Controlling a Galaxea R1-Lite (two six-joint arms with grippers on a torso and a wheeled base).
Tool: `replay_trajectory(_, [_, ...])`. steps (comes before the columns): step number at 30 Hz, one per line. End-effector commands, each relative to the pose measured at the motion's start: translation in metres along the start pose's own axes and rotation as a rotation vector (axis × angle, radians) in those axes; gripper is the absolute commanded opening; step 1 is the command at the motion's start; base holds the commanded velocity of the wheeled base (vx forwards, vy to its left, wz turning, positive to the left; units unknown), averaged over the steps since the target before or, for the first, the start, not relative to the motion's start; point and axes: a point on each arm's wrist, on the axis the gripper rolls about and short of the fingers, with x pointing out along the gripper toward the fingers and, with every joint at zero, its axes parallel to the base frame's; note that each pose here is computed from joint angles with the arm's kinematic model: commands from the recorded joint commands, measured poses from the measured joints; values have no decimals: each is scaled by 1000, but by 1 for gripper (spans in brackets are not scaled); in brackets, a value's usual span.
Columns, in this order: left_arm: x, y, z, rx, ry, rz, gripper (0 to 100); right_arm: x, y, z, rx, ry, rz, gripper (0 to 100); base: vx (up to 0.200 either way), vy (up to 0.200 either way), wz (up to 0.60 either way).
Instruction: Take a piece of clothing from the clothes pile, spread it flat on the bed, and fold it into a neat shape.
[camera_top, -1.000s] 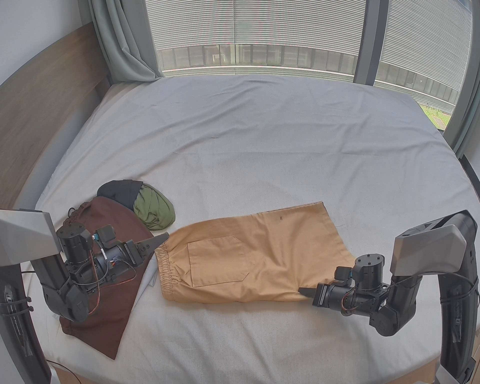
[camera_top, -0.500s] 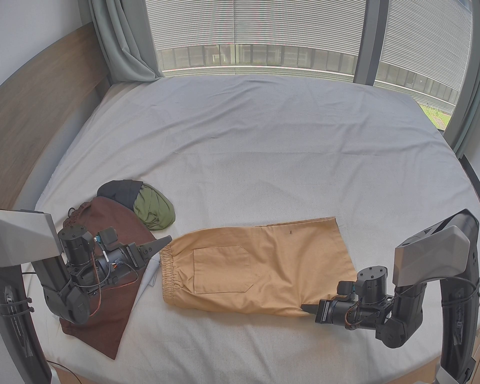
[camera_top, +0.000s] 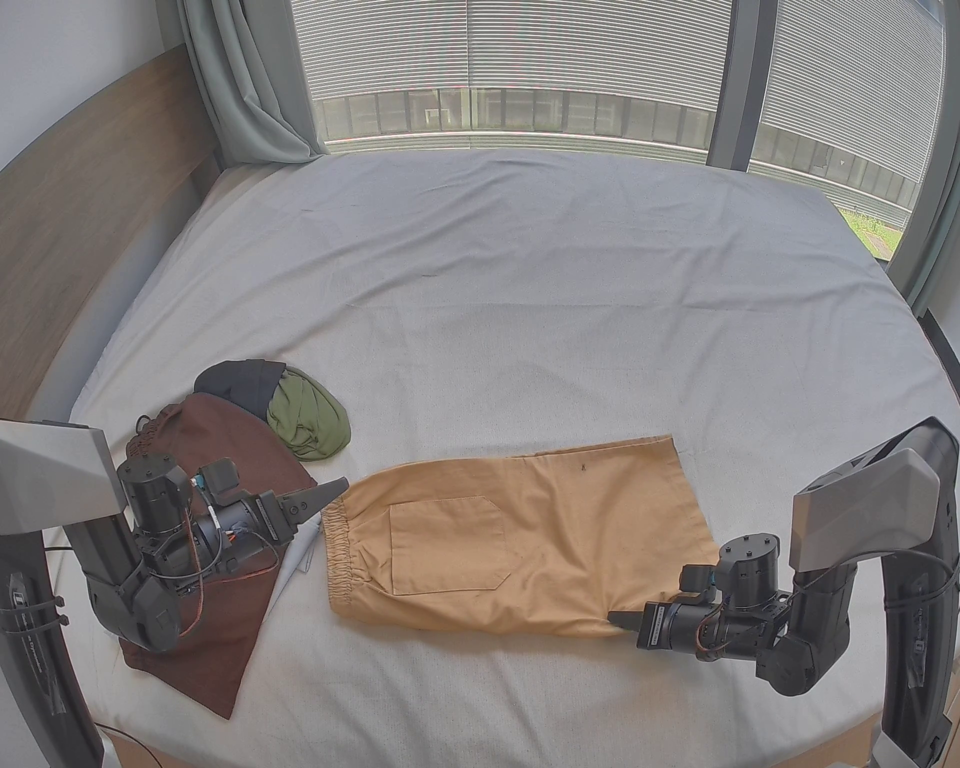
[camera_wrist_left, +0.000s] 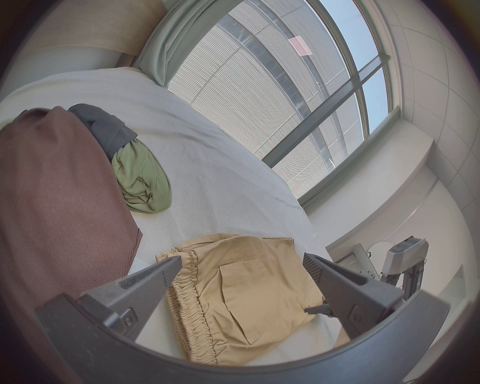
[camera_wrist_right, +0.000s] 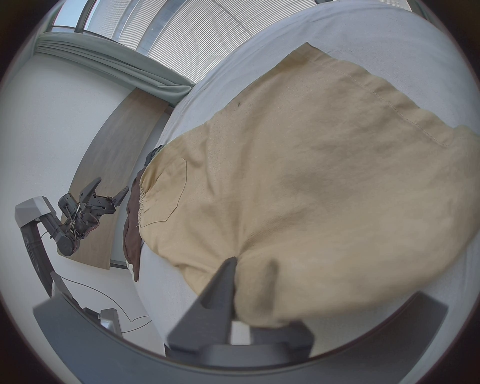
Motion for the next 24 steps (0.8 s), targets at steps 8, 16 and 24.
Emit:
replay_trajectory(8, [-4, 11, -5, 120, 45, -46, 100, -8, 3, -5, -5, 23, -5, 100, 0, 0, 0])
replay_trajectory(16, [-9, 12, -4, 118, 54, -68, 100, -34, 13, -9, -87, 46, 17, 100, 0, 0, 0])
replay_trajectory(24, [-9, 11, -4, 116, 58, -71, 100, -56, 33, -12, -126, 48, 84, 100, 0, 0, 0])
